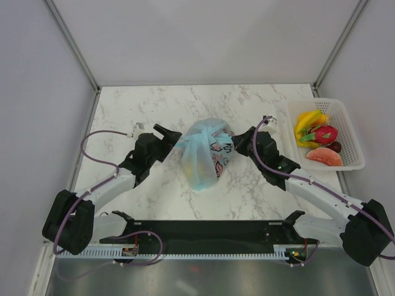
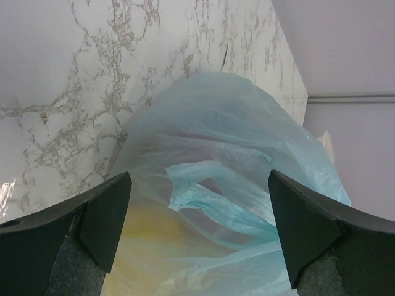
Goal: Place the fake fruits into the plastic bag and tie a complex knot
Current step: Tie the plastic bag at the center of the board.
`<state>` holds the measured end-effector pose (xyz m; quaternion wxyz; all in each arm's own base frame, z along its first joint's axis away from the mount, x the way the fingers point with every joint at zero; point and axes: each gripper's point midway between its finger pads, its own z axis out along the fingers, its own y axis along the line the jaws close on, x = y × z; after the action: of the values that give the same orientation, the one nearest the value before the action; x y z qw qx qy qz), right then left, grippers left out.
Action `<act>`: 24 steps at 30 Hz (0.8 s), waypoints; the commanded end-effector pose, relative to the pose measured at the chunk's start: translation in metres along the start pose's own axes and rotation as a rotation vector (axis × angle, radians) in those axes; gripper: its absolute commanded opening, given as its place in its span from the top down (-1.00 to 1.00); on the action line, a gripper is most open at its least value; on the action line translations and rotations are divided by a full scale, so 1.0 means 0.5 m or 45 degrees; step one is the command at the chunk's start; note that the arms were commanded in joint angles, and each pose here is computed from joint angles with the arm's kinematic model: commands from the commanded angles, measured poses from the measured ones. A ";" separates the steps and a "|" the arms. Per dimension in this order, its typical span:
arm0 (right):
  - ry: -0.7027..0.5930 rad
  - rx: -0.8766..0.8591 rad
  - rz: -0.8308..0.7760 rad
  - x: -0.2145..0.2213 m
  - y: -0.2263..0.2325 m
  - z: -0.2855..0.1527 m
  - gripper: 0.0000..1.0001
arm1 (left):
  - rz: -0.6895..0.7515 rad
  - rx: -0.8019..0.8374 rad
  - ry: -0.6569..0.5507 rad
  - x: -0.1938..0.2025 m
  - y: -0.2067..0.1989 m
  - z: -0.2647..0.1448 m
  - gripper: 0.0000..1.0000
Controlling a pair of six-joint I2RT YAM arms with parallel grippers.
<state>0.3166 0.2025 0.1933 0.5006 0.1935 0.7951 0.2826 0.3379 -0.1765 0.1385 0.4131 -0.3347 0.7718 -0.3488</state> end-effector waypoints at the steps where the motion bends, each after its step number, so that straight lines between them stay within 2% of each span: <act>1: -0.075 -0.018 -0.006 -0.033 0.017 -0.003 1.00 | -0.093 0.064 -0.131 -0.045 -0.051 0.009 -0.99; 9: -0.077 -0.020 -0.016 -0.035 0.019 -0.002 1.00 | -0.183 0.089 -0.130 -0.021 -0.082 0.012 -0.99; 14: -0.080 -0.033 -0.012 -0.039 0.026 -0.003 1.00 | -0.279 0.056 -0.178 -0.004 -0.069 0.008 -0.99; 16: -0.082 -0.038 -0.012 -0.041 0.027 -0.005 1.00 | -0.323 0.050 -0.205 -0.002 -0.069 0.009 -0.92; 17: -0.082 -0.041 -0.014 -0.041 0.029 -0.006 1.00 | -0.338 0.050 -0.234 -0.008 -0.071 0.010 -0.84; 18: -0.086 -0.042 -0.012 -0.043 0.028 -0.007 1.00 | -0.343 0.052 -0.242 -0.007 -0.075 0.011 -0.65; 20: -0.088 -0.047 -0.012 -0.045 0.031 -0.009 1.00 | -0.357 0.049 -0.251 -0.006 -0.078 0.019 -0.41; 21: -0.086 -0.051 -0.015 -0.045 0.032 -0.009 1.00 | -0.386 0.069 -0.259 -0.007 -0.090 0.023 -0.17; 23: -0.080 -0.050 -0.023 -0.042 0.030 -0.010 1.00 | -0.402 0.080 -0.260 -0.001 -0.091 0.034 0.16; 24: -0.083 -0.051 -0.029 -0.044 0.030 -0.010 1.00 | -0.411 0.091 -0.259 0.003 -0.090 0.037 0.49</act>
<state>0.3176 0.1995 0.1936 0.5083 0.1862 0.7955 0.2721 0.3453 -0.2075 0.1406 0.4101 -0.4398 0.7062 -0.3739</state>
